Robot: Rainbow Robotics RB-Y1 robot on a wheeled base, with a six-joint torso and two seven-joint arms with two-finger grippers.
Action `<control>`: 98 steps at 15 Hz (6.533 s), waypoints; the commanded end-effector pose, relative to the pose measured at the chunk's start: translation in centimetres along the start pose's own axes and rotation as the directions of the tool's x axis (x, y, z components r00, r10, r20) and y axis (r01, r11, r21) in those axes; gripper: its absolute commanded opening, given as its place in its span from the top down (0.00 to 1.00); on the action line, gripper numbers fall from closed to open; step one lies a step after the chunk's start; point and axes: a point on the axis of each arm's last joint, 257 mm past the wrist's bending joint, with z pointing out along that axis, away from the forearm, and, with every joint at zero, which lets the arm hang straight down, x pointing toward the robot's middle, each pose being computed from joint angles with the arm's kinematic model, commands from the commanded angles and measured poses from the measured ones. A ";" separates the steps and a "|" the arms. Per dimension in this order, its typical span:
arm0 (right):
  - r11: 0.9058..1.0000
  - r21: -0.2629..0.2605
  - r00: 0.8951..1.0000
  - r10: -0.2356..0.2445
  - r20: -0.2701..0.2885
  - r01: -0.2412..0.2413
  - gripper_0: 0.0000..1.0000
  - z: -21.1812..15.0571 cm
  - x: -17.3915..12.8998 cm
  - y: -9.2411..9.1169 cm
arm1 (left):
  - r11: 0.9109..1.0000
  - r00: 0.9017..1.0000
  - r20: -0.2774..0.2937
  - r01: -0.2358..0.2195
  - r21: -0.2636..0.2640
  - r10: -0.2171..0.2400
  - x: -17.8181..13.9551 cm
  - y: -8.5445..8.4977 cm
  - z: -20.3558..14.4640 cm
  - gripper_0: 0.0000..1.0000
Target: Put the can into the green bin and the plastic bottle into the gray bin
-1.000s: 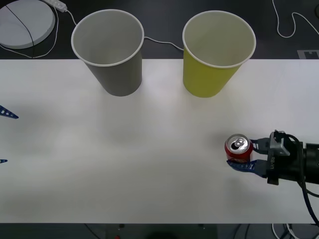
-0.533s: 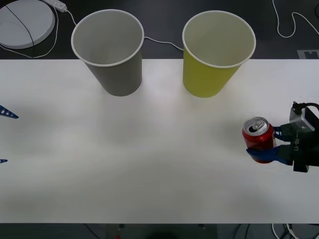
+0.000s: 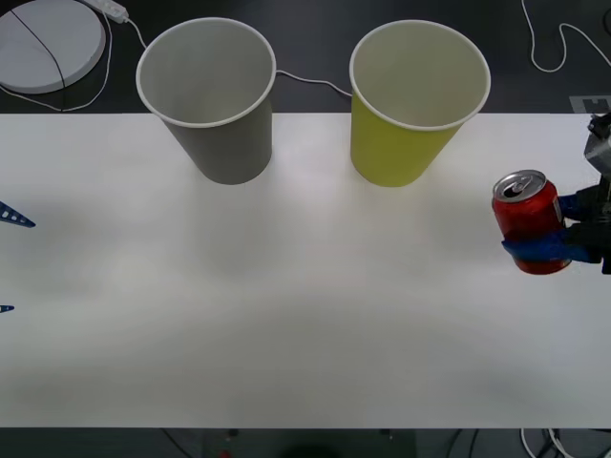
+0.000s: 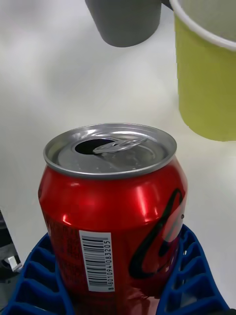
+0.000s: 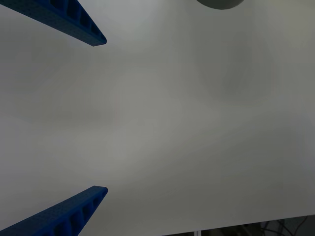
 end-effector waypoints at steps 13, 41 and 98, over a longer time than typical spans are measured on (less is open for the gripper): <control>0.992 0.124 0.975 0.014 -0.223 0.015 1.00 -4.2 -10.4 -5.8 | 1.000 1.000 0.000 0.000 0.000 0.000 0.0 0.0 0.0 0.00; 0.976 0.196 0.976 -0.055 -0.211 0.097 0.00 3.9 -22.9 -14.2 | 1.000 1.000 0.000 0.000 0.000 0.000 0.0 0.0 0.0 0.00; 0.826 -0.057 0.828 -0.559 0.052 0.561 0.00 -2.4 2.9 5.0 | 1.000 1.000 0.000 0.000 0.000 0.000 0.0 0.0 0.0 0.00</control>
